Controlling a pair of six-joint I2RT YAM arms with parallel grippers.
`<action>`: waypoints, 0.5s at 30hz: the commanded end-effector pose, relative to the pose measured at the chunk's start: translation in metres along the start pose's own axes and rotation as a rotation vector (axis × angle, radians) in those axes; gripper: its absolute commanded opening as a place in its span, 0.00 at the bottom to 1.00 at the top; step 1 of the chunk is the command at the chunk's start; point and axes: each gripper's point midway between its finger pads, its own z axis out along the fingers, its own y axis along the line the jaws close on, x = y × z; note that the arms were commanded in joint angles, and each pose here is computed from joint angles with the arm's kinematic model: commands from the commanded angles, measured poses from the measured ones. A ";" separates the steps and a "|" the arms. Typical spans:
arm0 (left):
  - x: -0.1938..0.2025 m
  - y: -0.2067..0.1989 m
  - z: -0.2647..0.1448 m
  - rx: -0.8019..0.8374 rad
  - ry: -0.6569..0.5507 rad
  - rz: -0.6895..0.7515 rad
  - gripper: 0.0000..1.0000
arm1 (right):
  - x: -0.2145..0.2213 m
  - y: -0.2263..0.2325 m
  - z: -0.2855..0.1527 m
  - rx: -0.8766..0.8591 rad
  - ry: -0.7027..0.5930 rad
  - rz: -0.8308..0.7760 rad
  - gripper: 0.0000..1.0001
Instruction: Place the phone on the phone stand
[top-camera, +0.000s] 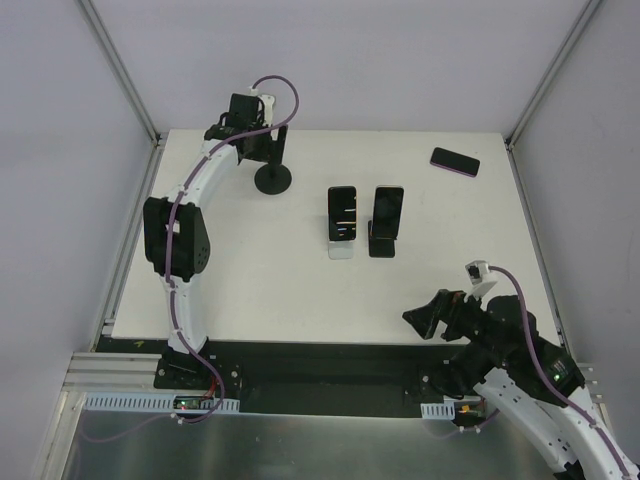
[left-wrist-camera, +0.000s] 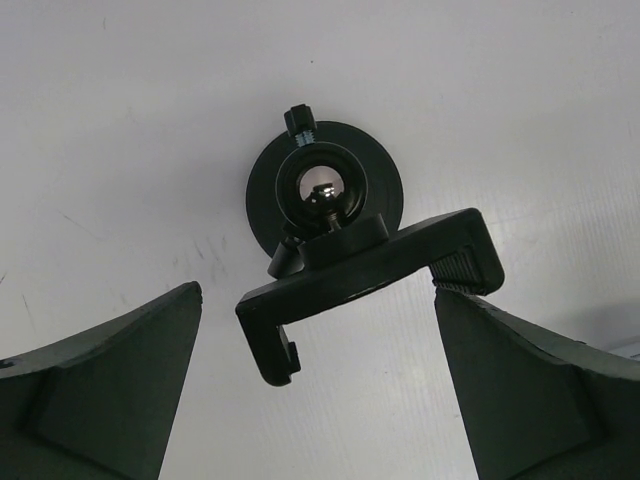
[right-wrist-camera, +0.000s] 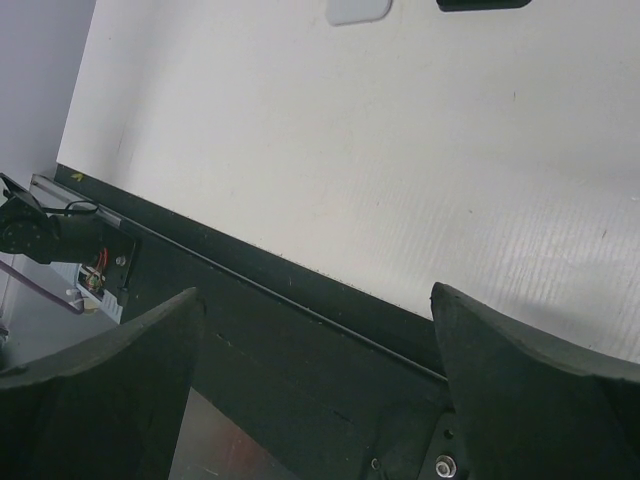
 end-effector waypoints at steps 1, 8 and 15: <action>-0.029 -0.015 -0.017 0.010 -0.084 -0.031 0.99 | -0.006 0.003 -0.005 0.006 -0.012 0.019 0.96; -0.024 -0.025 -0.024 -0.077 -0.089 -0.135 0.99 | -0.003 0.003 0.000 0.000 -0.009 0.041 0.96; -0.022 -0.014 -0.010 -0.211 -0.083 -0.119 0.99 | -0.001 0.000 -0.003 0.008 -0.017 0.060 0.96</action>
